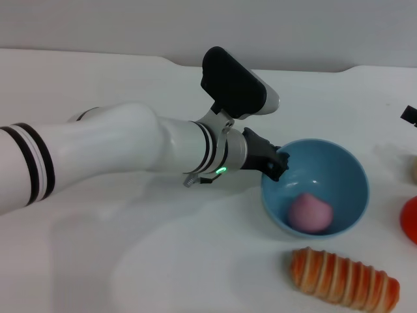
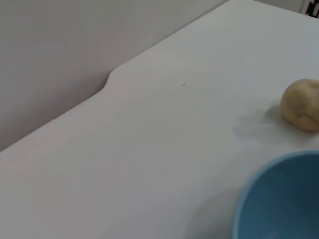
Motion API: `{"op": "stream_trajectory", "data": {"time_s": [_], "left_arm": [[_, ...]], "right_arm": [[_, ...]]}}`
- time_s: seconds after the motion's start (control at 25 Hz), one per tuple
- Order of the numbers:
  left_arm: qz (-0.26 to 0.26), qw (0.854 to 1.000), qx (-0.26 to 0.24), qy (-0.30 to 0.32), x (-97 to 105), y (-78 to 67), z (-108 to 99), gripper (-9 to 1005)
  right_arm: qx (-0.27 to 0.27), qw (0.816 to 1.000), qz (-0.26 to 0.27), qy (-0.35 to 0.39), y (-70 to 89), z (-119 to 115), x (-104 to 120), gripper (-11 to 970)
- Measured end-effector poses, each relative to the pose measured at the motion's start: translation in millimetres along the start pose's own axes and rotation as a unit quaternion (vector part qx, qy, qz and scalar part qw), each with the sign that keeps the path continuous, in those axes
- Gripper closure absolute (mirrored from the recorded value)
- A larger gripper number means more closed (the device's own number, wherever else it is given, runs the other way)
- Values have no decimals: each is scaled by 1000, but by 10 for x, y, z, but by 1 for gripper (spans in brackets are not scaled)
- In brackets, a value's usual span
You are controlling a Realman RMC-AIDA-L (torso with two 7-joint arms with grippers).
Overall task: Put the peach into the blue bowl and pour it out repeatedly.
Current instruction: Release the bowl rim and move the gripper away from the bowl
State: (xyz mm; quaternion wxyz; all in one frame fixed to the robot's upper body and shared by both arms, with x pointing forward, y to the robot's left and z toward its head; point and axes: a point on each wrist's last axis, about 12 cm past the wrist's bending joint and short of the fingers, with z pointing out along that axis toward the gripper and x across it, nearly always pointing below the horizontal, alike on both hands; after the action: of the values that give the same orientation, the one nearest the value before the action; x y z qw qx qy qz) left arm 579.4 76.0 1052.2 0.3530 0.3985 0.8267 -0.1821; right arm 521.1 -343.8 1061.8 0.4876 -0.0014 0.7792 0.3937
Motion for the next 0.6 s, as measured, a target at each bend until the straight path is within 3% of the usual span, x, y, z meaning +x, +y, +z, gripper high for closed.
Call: {"op": "stream_trajectory", "data": {"time_s": [0.36,0.6], "left_arm": [[-7,1000,3,-7,-19,5,-27,792],[-40,998,-9,-37,-132,119,-95,641]], "right_arm": [[-1,1000,6,1,1,5,30,529],[3,1000,8,-1,-16,-13,31,529]]}}
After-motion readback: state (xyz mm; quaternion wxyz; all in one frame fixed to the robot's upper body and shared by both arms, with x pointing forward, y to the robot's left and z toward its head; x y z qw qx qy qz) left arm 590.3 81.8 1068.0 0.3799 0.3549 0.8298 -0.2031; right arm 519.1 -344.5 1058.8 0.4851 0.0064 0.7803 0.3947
